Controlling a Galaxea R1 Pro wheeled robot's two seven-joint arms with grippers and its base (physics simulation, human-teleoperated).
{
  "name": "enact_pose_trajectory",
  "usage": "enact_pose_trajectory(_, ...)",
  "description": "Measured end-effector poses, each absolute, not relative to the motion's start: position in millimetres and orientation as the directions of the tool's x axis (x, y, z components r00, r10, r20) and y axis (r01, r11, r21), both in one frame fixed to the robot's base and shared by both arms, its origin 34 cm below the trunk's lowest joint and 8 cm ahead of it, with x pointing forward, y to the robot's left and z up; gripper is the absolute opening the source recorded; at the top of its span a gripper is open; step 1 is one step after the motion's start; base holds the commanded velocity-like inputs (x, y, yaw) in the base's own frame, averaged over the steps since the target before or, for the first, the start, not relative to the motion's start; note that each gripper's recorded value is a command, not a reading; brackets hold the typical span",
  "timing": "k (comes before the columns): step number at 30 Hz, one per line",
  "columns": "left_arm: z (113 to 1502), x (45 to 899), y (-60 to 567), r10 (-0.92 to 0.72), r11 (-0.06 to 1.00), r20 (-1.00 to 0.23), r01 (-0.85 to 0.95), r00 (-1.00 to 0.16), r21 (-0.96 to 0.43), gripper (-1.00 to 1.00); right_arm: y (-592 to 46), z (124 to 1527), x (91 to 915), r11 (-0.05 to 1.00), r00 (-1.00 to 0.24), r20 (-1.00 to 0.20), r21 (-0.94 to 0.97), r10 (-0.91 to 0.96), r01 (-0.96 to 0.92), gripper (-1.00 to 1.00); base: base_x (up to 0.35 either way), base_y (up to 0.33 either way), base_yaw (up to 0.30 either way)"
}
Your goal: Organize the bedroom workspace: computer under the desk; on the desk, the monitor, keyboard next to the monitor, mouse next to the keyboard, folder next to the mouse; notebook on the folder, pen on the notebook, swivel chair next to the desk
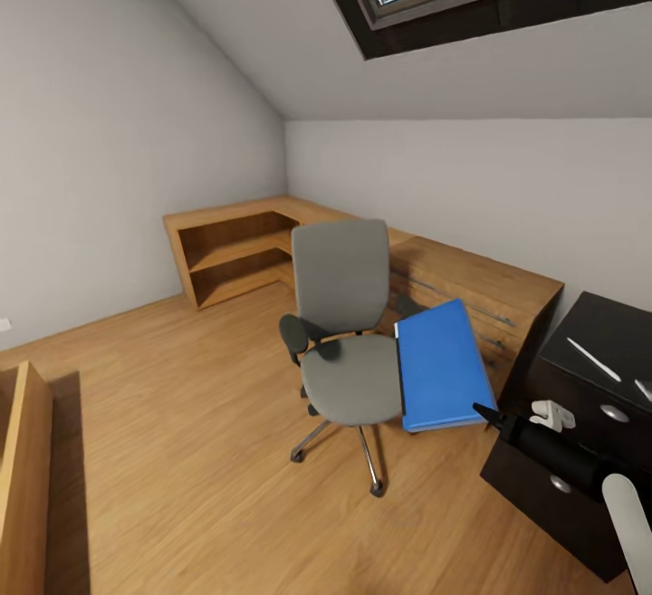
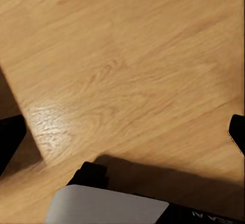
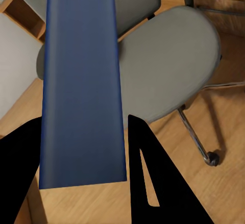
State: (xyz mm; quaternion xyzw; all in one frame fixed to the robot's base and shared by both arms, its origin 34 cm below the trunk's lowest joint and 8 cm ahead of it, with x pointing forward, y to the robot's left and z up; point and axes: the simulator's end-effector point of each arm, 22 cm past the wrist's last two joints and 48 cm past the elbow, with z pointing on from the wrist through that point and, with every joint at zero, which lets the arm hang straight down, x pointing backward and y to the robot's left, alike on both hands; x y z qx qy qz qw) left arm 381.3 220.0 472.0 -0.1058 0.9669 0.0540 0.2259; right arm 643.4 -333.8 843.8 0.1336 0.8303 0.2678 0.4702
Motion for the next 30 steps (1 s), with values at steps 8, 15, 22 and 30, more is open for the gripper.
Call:
enact_pose_trajectory(8, 483.5, 380.2, 211.2, -0.184, 0.975, -0.455, -0.221, -0.871, 0.029, 1.0, -333.0, 858.3, 644.1, 0.819, -0.522, -0.708, 0.574, 0.476, -0.033, -1.0, 0.0, 0.0, -0.055)
enact_pose_trajectory(15, 492.2, 372.0, 201.5, -0.19, 0.974, -0.449, -0.225, -0.873, 0.024, 1.0, -333.5, 870.3, 644.6, 0.819, -0.521, -0.709, 0.574, 0.476, -0.032, -1.0, 0.0, 0.0, -0.248)
enact_pose_trajectory(22, 503.6, 371.6, 199.8, -0.192, 0.974, -0.448, -0.225, -0.873, 0.022, 1.0, -333.9, 881.2, 644.8, 0.819, -0.522, -0.708, 0.573, 0.476, -0.03, -1.0, 0.0, 0.0, -0.266)
enact_pose_trajectory(30, 516.5, 371.1, 195.5, -0.194, 0.974, -0.446, -0.225, -0.874, 0.016, 1.0, -334.0, 892.8, 644.8, 0.819, -0.523, -0.706, 0.574, 0.477, -0.027, -1.0, 0.0, 0.0, -0.275)
